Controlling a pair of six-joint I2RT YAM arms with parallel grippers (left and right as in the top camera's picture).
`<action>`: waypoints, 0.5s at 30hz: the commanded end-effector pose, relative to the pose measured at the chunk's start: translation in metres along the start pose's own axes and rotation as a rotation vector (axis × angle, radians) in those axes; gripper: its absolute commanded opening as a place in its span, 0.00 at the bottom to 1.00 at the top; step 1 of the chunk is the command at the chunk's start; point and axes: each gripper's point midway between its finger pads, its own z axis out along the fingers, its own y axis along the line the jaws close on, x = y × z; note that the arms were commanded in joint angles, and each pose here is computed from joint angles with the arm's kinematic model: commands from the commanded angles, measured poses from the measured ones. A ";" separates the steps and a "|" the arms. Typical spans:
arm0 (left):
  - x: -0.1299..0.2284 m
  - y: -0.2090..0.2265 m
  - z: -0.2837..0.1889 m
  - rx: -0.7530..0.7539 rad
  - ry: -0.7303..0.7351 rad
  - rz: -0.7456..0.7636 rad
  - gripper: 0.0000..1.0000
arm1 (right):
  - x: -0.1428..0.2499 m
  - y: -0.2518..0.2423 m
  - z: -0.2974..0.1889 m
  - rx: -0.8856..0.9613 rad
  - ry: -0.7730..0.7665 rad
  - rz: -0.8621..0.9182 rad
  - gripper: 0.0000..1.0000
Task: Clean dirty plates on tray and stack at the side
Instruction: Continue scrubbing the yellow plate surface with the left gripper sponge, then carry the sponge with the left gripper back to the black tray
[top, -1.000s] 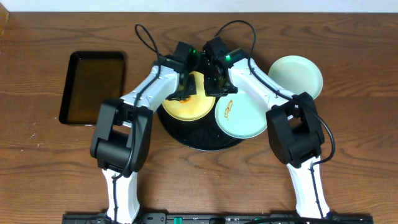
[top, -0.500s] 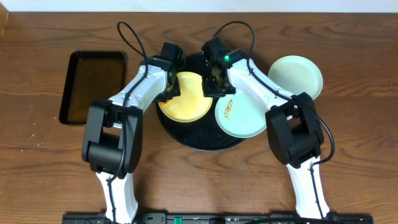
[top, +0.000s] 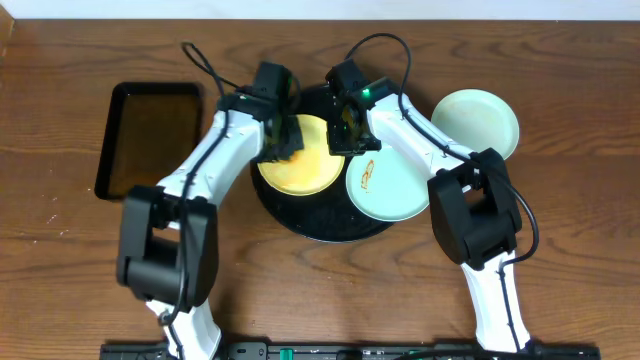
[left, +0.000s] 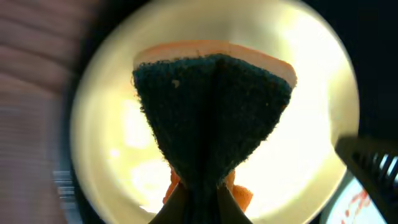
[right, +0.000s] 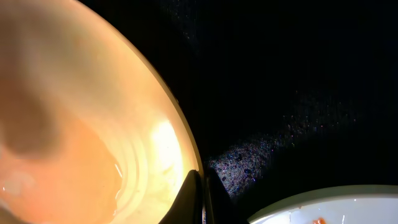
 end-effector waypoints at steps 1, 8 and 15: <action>0.030 -0.020 0.029 0.069 0.131 0.008 0.08 | -0.006 -0.014 0.004 0.043 -0.011 0.032 0.01; 0.045 0.002 0.055 -0.043 0.191 -0.030 0.08 | -0.005 -0.015 0.004 0.045 -0.007 0.032 0.01; 0.032 0.084 0.033 -0.506 0.076 0.029 0.07 | -0.006 -0.015 0.004 0.044 -0.010 0.032 0.01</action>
